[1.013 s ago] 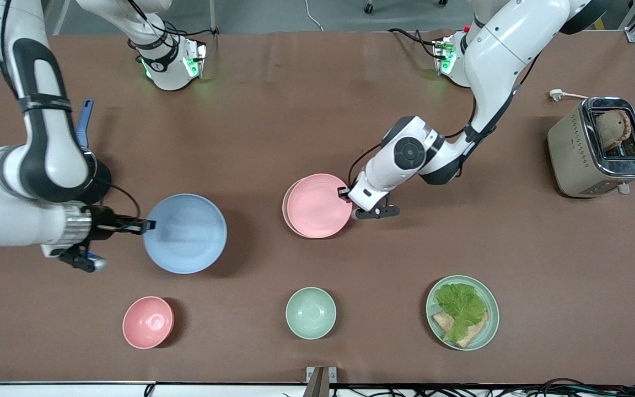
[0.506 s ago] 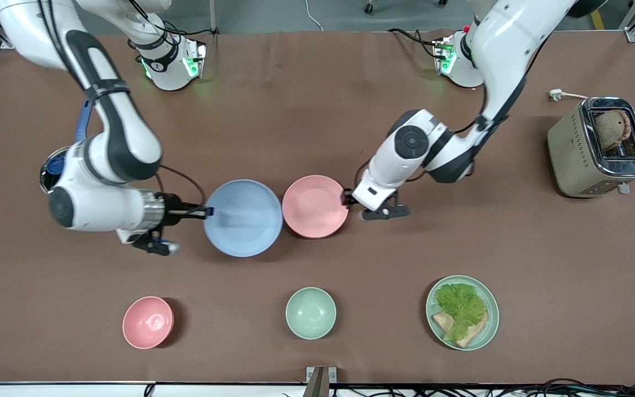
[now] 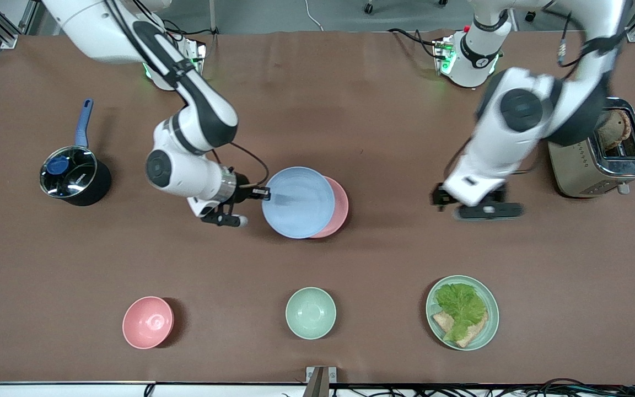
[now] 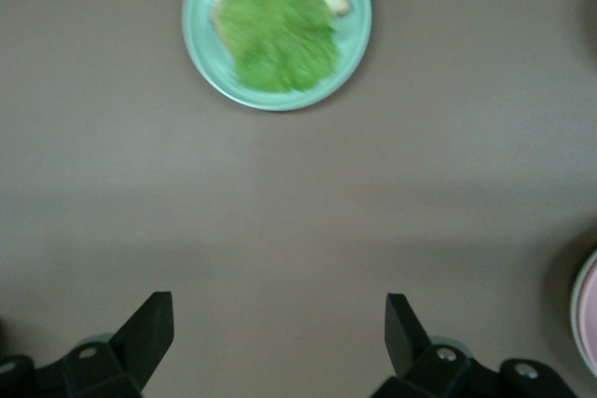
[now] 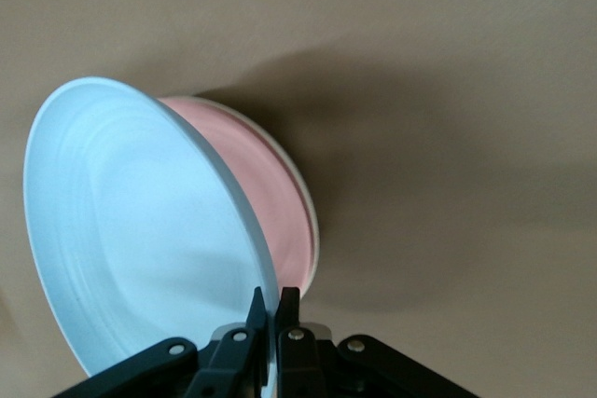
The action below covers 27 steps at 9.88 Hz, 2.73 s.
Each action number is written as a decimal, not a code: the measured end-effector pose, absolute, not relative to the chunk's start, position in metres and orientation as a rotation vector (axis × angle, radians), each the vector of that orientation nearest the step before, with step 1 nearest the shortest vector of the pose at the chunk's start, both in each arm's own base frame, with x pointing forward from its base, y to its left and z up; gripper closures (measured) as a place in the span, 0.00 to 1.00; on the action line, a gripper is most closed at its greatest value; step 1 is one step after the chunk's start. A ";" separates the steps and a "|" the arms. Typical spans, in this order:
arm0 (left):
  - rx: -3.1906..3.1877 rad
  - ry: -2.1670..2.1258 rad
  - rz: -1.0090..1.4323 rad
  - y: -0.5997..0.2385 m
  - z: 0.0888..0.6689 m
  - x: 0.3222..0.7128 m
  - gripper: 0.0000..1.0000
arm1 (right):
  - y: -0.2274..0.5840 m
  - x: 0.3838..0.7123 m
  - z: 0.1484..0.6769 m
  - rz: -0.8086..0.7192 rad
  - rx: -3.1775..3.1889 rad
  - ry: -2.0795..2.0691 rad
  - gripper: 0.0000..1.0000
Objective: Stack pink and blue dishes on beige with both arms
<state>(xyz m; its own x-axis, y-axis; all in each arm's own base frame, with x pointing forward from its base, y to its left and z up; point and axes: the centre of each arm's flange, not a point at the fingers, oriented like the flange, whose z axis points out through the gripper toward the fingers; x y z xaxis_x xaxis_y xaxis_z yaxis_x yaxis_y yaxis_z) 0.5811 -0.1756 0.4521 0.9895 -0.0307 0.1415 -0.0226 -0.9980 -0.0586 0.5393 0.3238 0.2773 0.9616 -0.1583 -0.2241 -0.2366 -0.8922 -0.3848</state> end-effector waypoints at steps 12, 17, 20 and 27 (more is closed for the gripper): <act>-3.116 0.167 -0.157 0.007 0.700 0.534 0.00 | 0.313 0.546 0.276 0.050 -2.693 0.318 0.24; -3.128 0.098 -0.064 0.028 0.703 0.523 0.00 | 0.135 0.579 0.444 -0.113 -3.053 0.328 0.00; -3.130 0.047 -0.062 0.024 0.702 0.524 0.00 | 0.034 0.575 0.542 -0.205 -3.122 0.343 0.00; -3.131 0.053 -0.037 0.009 0.696 0.526 0.00 | -0.044 0.542 0.687 -0.161 -3.155 0.262 0.00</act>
<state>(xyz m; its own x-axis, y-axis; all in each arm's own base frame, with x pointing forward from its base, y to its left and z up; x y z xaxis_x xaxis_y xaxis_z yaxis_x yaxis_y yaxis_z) 0.5259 0.0086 0.6959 0.9992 -0.0337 0.0235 -0.0335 -0.9994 -0.0100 0.5417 -0.0439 0.6872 0.9812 -0.1627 0.1035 -0.1656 -0.9860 0.0202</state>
